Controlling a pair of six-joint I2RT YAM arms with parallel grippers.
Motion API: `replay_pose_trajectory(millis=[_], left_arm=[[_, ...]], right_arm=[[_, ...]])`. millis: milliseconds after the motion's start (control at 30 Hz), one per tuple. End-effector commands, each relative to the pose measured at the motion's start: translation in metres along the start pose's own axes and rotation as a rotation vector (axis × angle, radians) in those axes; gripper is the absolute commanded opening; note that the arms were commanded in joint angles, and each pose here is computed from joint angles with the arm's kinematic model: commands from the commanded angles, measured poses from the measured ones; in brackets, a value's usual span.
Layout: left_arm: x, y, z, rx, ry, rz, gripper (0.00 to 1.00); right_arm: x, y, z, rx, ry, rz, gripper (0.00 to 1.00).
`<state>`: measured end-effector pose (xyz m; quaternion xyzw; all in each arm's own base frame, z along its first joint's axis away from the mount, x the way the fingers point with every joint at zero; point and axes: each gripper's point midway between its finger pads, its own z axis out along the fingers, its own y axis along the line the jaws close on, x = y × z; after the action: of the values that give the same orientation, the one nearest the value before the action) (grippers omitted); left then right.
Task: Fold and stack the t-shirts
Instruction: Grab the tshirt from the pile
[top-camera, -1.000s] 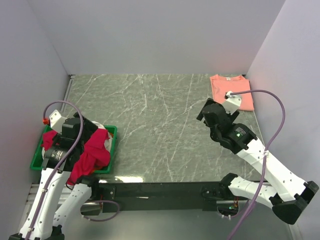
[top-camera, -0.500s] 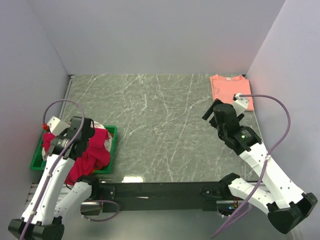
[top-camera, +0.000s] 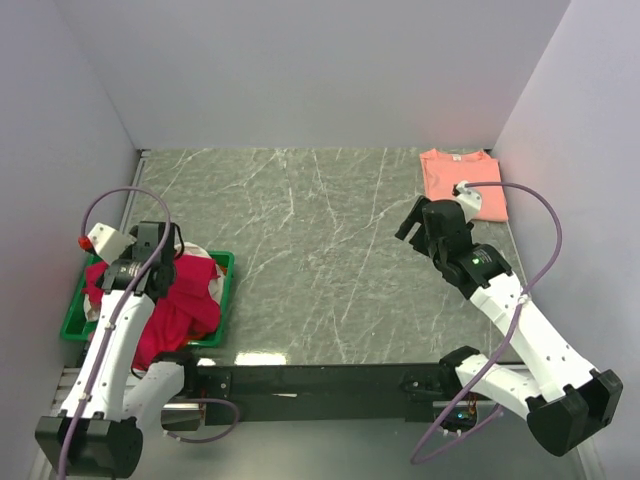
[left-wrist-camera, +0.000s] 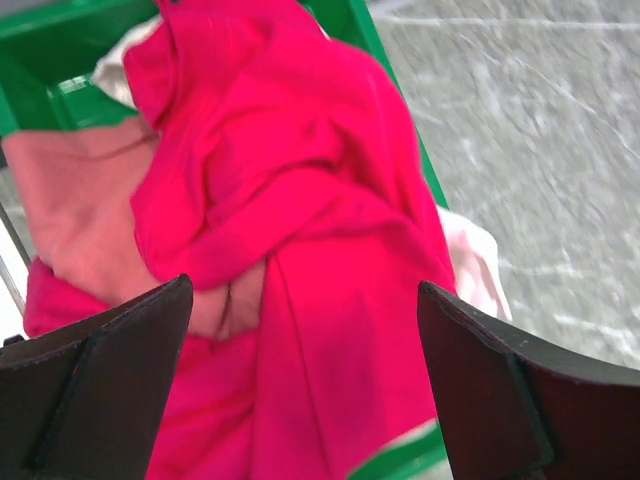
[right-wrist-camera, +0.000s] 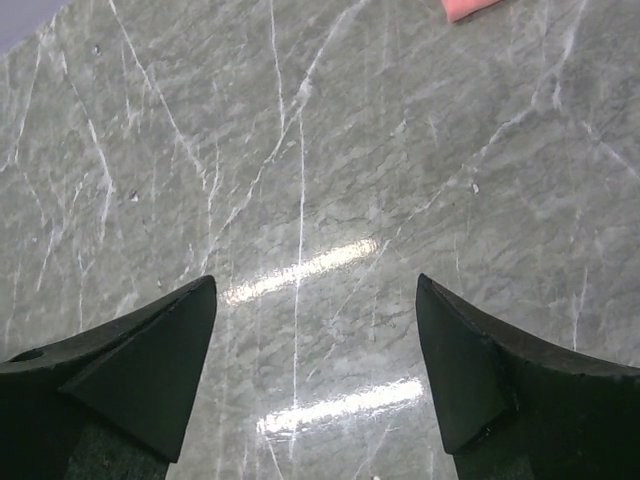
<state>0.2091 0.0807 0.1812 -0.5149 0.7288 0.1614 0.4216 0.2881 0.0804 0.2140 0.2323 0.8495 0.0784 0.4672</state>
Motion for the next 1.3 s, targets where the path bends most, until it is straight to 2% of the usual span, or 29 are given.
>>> replay_pose_trajectory(millis=[0, 133, 333, 433, 467, 533, 567, 633, 667, 700, 733, 900, 1033, 1267], left_arm=[[-0.015, -0.01, 0.014, 0.024, -0.05, 0.026, 0.99], [-0.014, -0.007, 0.036, 0.001, -0.027, 0.042, 0.99], [0.005, -0.011, 0.062, 0.005, 0.071, 0.062, 0.94], [0.012, -0.01, 0.068, -0.002, 0.1, 0.062, 0.8], [0.013, -0.01, 0.069, 0.001, 0.102, 0.065, 0.69], [0.014, -0.01, 0.07, 0.004, 0.104, 0.076, 0.6], [0.015, -0.008, 0.071, -0.001, 0.106, 0.085, 0.47], [0.016, -0.006, 0.073, -0.003, 0.111, 0.09, 0.3], [0.015, -0.007, 0.073, -0.001, 0.112, 0.094, 0.13], [0.014, -0.007, 0.071, 0.002, 0.115, 0.094, 0.04], [0.012, -0.009, 0.068, 0.011, 0.116, 0.09, 0.01], [-0.032, -0.036, 0.035, 0.137, 0.062, 0.014, 0.01], [-0.086, -0.069, -0.009, 0.309, -0.012, -0.067, 0.01], [-0.141, -0.114, -0.08, 0.635, -0.09, -0.104, 0.01]], right_arm=[[-0.007, 0.006, 0.003, -0.033, -0.019, 0.009, 0.86], [-0.01, 0.006, 0.004, -0.037, -0.024, 0.011, 0.86], [-0.016, 0.007, 0.009, -0.032, -0.033, 0.018, 0.86], [-0.019, 0.006, 0.011, -0.025, -0.036, 0.02, 0.86], [-0.018, 0.005, 0.012, -0.02, -0.036, 0.018, 0.85], [-0.019, 0.004, 0.012, -0.018, -0.036, 0.021, 0.86], [-0.018, 0.004, 0.013, -0.019, -0.037, 0.021, 0.85], [-0.017, 0.003, 0.014, -0.017, -0.031, 0.023, 0.85], [-0.017, 0.002, 0.015, -0.015, -0.03, 0.023, 0.85], [-0.017, 0.002, 0.016, -0.016, -0.029, 0.021, 0.85], [-0.017, 0.002, 0.016, -0.015, -0.029, 0.024, 0.85], [-0.019, 0.004, 0.017, -0.019, -0.027, 0.026, 0.84], [-0.02, 0.006, 0.019, -0.025, -0.027, 0.027, 0.83], [-0.025, 0.012, 0.021, -0.035, -0.023, 0.029, 0.82]])
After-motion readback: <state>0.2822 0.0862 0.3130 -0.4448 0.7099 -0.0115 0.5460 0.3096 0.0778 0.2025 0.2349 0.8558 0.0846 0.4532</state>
